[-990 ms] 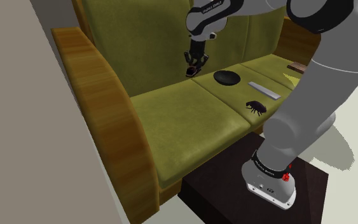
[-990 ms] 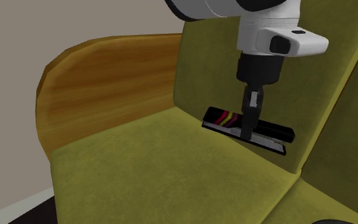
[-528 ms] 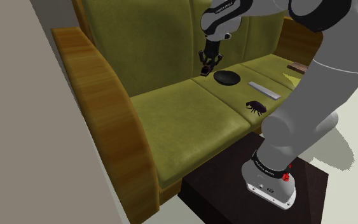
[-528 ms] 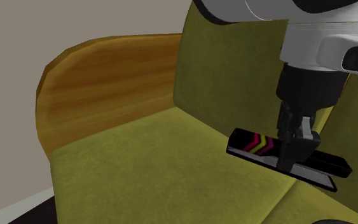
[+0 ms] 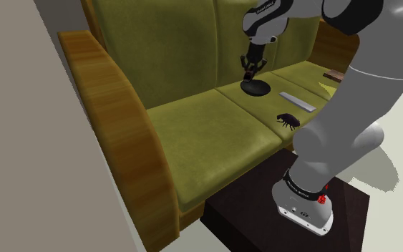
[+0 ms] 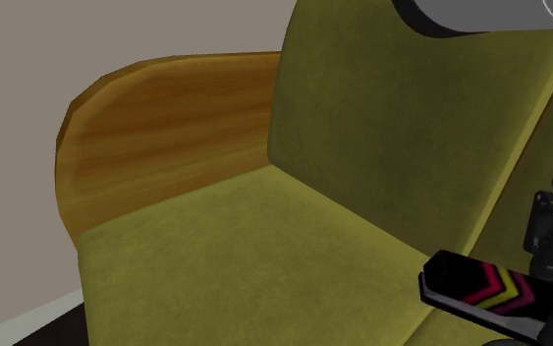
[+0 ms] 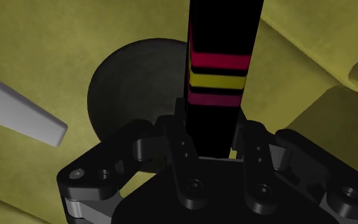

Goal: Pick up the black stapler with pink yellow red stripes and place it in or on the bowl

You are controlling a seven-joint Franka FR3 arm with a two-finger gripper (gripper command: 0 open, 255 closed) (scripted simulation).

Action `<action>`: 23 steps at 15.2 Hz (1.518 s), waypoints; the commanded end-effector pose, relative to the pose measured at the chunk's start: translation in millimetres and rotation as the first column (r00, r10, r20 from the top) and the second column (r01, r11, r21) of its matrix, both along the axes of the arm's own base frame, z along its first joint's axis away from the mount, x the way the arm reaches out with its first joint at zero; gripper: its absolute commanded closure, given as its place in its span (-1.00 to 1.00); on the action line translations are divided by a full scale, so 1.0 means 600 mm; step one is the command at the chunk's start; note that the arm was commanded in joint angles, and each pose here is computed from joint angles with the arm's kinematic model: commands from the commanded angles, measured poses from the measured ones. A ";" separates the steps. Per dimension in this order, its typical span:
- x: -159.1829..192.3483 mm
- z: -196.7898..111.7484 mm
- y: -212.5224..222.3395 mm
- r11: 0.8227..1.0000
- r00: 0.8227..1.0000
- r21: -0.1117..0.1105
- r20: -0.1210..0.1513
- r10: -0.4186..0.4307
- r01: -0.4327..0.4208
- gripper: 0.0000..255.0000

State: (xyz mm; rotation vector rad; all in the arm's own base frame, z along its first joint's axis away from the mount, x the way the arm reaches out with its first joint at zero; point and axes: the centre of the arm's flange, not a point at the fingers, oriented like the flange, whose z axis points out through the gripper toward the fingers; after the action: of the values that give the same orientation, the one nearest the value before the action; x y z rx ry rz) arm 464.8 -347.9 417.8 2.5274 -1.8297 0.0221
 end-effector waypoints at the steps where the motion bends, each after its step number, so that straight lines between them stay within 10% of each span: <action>1: -0.021 -0.001 -0.046 1.000 1.000 0.000 0.000 0.001 -0.001 1.00; 23: -0.046 -0.108 -0.103 1.000 1.000 0.000 0.000 0.001 -0.001 1.00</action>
State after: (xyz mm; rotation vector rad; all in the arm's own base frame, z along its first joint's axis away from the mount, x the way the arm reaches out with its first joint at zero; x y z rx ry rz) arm 436.7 -410.5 355.5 2.5266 -1.8290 0.0292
